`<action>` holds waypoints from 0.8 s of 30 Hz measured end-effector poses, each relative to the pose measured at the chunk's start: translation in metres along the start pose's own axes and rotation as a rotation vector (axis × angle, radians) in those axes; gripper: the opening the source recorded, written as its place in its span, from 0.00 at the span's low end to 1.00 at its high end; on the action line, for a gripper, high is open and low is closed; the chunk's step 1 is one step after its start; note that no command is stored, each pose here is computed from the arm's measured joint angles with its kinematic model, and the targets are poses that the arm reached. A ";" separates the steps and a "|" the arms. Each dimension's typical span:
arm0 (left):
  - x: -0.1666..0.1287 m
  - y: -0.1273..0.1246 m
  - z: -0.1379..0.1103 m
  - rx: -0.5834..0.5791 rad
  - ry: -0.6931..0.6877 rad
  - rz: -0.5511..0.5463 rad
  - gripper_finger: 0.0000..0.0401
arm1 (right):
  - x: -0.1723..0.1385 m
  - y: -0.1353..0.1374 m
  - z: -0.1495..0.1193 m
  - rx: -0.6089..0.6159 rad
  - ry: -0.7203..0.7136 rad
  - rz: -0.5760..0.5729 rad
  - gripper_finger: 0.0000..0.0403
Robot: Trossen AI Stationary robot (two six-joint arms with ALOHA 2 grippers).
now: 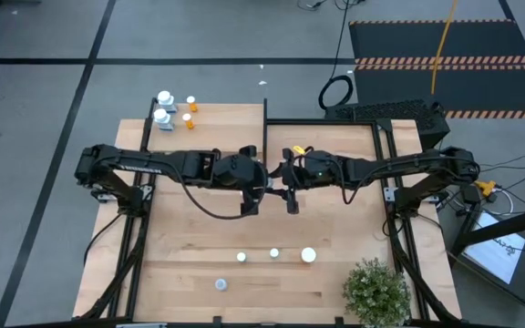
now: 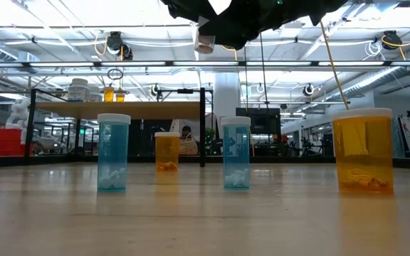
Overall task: Pick and place medicine bottles onto shelf by color
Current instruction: Put the top transparent pill bottle on the shelf
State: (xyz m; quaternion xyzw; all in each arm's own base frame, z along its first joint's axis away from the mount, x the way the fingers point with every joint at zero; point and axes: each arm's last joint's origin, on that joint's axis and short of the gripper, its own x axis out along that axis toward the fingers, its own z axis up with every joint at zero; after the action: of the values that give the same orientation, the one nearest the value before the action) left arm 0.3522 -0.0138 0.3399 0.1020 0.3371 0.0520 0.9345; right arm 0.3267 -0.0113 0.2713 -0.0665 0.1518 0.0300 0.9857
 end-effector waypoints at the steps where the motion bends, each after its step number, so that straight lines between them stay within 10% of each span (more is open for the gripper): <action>1: 0.000 0.000 0.000 0.001 0.002 -0.001 0.37 | 0.000 0.000 0.000 0.000 0.000 0.000 0.41; 14: -0.047 0.018 0.000 0.018 -0.041 0.024 0.37 | -0.027 -0.002 0.014 -0.021 0.011 -0.054 0.71; 24: -0.101 0.082 -0.014 0.056 -0.091 0.123 0.38 | -0.058 0.000 0.016 -0.113 0.080 -0.036 0.71</action>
State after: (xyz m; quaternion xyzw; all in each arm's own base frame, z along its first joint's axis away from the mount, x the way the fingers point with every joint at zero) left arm 0.2635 0.0518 0.4106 0.1509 0.2888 0.0953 0.9406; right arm 0.2760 -0.0109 0.3039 -0.1257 0.1879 0.0180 0.9739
